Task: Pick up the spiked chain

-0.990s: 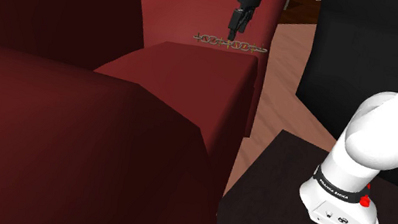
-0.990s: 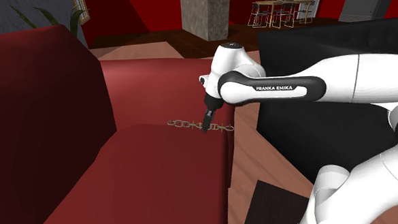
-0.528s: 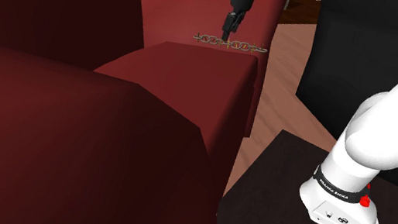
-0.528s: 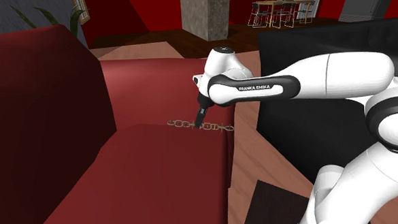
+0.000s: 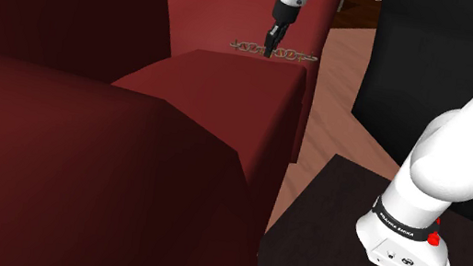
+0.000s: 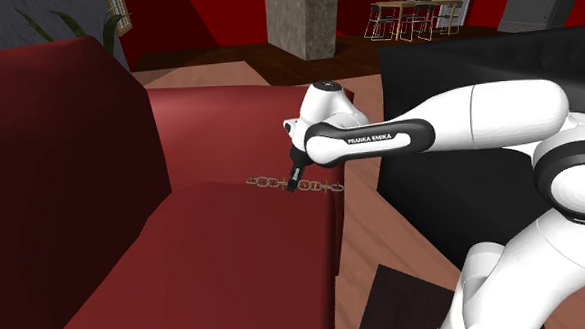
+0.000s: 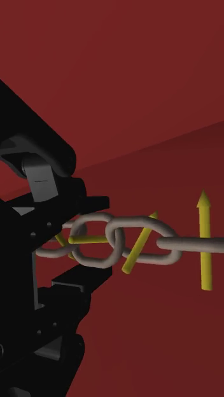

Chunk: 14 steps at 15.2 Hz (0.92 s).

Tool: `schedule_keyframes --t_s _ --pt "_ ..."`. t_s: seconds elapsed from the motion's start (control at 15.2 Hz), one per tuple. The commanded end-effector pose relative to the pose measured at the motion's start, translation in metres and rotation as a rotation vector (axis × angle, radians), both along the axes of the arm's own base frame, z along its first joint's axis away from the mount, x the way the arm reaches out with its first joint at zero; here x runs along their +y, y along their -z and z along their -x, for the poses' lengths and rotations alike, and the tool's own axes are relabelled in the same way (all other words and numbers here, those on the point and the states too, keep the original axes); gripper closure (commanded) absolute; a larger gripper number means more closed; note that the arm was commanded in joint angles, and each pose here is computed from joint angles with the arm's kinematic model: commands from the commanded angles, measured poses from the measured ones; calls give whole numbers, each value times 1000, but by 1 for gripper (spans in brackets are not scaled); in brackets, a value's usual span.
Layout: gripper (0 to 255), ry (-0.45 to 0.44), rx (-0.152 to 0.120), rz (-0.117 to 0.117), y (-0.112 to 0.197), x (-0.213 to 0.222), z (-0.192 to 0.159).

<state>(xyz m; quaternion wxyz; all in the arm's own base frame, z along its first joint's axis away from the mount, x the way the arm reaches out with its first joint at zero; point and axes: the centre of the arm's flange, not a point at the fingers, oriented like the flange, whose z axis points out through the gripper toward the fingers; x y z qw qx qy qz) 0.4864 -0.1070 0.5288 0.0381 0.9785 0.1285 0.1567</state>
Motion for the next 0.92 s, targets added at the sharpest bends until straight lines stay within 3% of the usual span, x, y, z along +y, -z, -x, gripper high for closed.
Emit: schedule_keyframes --t_s 0.0,0.46,0.86 --pt "255 0 0 0 1 0 0" --pt "255 0 0 0 1 0 0" --pt "255 0 0 0 -31 0 0"
